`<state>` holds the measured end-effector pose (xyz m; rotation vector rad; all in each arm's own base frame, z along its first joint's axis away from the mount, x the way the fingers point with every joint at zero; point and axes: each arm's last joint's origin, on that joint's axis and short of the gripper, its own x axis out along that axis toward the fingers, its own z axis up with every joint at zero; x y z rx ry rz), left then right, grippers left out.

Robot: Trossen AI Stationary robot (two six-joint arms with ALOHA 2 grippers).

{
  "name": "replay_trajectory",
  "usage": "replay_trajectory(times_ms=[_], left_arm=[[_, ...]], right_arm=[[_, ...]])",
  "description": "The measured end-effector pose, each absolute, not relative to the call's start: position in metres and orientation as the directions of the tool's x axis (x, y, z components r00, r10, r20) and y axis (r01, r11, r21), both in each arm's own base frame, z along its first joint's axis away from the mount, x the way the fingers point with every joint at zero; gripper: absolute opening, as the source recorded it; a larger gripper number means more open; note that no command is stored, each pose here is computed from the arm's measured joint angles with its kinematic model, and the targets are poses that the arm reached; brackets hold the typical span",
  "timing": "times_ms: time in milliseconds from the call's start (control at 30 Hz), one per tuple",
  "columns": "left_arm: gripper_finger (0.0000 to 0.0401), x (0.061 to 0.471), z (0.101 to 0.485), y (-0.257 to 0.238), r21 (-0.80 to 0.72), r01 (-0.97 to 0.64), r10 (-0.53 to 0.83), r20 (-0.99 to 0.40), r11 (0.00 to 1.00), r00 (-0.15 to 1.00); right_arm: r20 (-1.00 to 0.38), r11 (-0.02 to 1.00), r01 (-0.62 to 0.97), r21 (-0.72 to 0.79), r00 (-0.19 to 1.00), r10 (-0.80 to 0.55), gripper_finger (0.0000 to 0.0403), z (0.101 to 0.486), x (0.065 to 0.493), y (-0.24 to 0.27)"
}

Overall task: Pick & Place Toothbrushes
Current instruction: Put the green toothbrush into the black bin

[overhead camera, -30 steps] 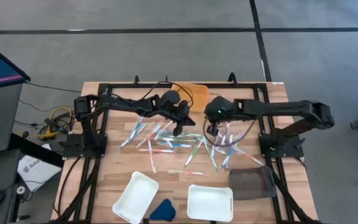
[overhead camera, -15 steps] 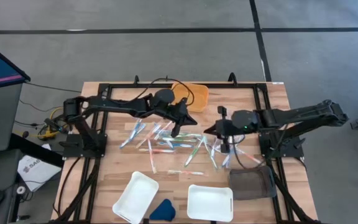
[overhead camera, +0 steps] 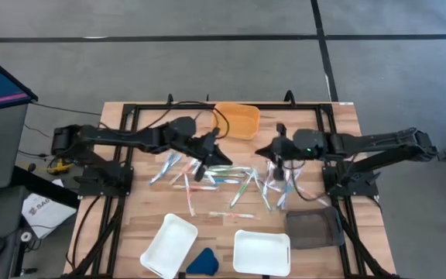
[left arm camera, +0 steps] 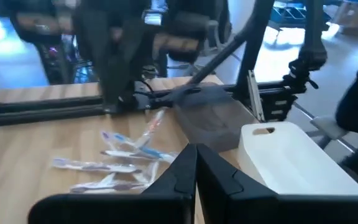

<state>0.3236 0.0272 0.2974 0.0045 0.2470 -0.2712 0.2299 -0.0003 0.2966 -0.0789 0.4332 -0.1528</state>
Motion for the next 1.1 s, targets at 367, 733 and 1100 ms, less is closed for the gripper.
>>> replay_trajectory(times_ms=[367,733,1100], left_arm=[[0.0003,0.279,0.306,0.031,0.053,-0.044,0.054,-0.2,0.998,0.978],[0.0003,0.277,0.307,0.031,0.056,-0.056,0.066,-0.185,0.997,0.981],[0.0003,0.278,0.308,0.031,0.057,-0.057,0.066,-0.174,0.997,0.983]], right_arm=[[-0.573,0.962,0.261,-0.084,0.777,-0.261,0.0001,0.256,0.258,-0.03],[-0.669,0.963,0.269,-0.03,0.71,-0.219,0.0001,0.223,0.298,-0.032],[-0.732,0.978,0.204,-0.04,0.661,-0.168,0.0001,0.203,0.311,-0.026]])
